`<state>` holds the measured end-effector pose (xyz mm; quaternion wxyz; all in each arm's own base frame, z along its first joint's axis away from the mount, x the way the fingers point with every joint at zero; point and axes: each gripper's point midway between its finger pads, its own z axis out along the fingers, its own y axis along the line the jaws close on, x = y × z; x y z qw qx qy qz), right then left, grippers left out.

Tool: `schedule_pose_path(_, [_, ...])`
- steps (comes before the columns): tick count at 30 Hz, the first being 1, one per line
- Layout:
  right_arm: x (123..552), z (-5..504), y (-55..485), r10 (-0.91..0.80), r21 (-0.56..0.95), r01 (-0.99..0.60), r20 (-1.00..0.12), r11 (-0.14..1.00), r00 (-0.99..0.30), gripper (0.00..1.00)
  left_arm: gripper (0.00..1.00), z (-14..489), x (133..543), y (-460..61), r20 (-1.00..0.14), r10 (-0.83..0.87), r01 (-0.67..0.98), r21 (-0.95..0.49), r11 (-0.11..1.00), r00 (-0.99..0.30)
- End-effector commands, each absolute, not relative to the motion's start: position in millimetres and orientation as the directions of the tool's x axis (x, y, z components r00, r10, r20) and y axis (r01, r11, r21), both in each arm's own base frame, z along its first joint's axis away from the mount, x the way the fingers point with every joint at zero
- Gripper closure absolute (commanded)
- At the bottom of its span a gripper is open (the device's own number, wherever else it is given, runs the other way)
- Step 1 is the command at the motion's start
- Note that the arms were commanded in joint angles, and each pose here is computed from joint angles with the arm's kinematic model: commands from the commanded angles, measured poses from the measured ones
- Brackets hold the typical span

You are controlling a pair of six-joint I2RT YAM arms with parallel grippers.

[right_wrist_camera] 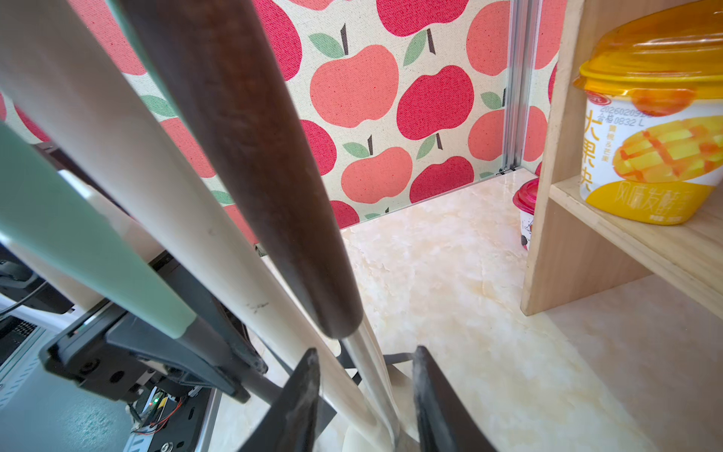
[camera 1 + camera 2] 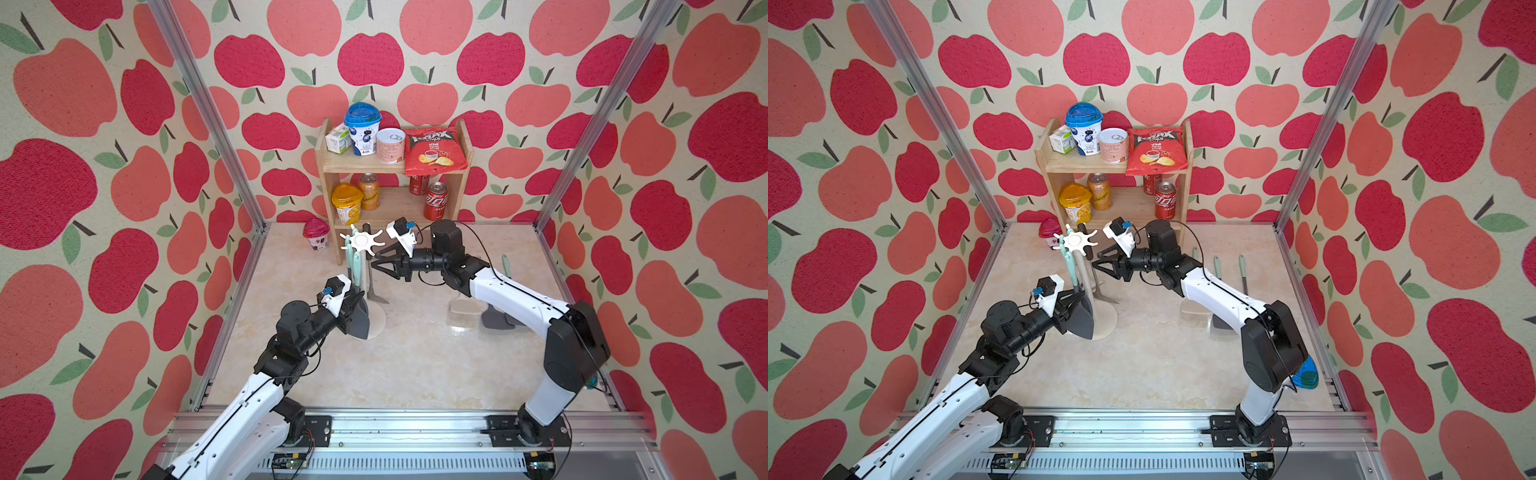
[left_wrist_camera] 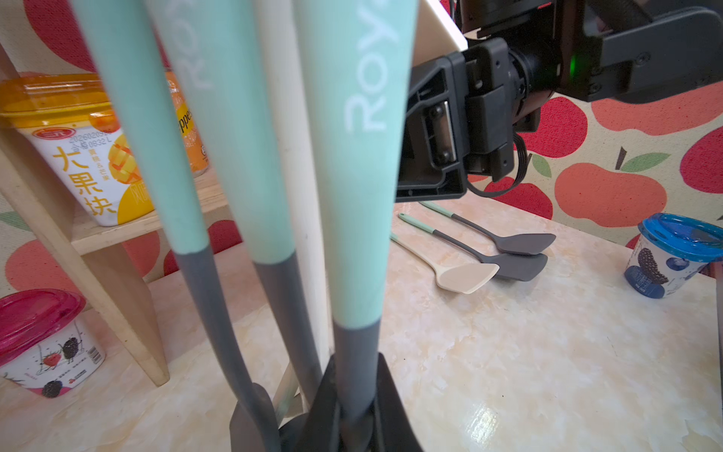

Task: Take the spatula off the kitchen utensil rack
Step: Take off the spatula from the rack.

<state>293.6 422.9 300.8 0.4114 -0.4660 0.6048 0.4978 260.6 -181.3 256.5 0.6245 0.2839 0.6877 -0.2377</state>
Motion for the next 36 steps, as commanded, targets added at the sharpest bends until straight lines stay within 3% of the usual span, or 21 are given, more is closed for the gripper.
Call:
schedule_pose_path(1, [289.8, 313.2, 429.6, -0.134, 0.214, -0.977, -0.967, 0.020, -0.215, 0.59, 1.00, 197.3, 250.9, -181.3, -0.951, 0.198, 0.708, -0.030, 0.705, -0.238])
schedule_pose_path(15, [290.7, 301.6, 442.6, -0.144, 0.231, -0.973, -0.963, -0.014, -0.227, 0.64, 1.00, 197.2, 250.5, -180.6, -0.950, 0.198, 0.706, -0.031, 0.708, -0.241])
schedule_pose_path(29, [287.3, 295.6, 446.9, -0.161, 0.202, -0.979, -0.967, 0.002, -0.199, 0.94, 1.00, 195.9, 249.6, -179.9, -0.949, 0.201, 0.705, -0.031, 0.708, -0.243])
schedule_pose_path(36, [292.5, 290.4, 448.1, -0.197, 0.132, -0.987, -0.969, 0.093, -0.148, 1.00, 1.00, 195.2, 249.3, -179.4, -0.949, 0.200, 0.703, -0.031, 0.710, -0.244])
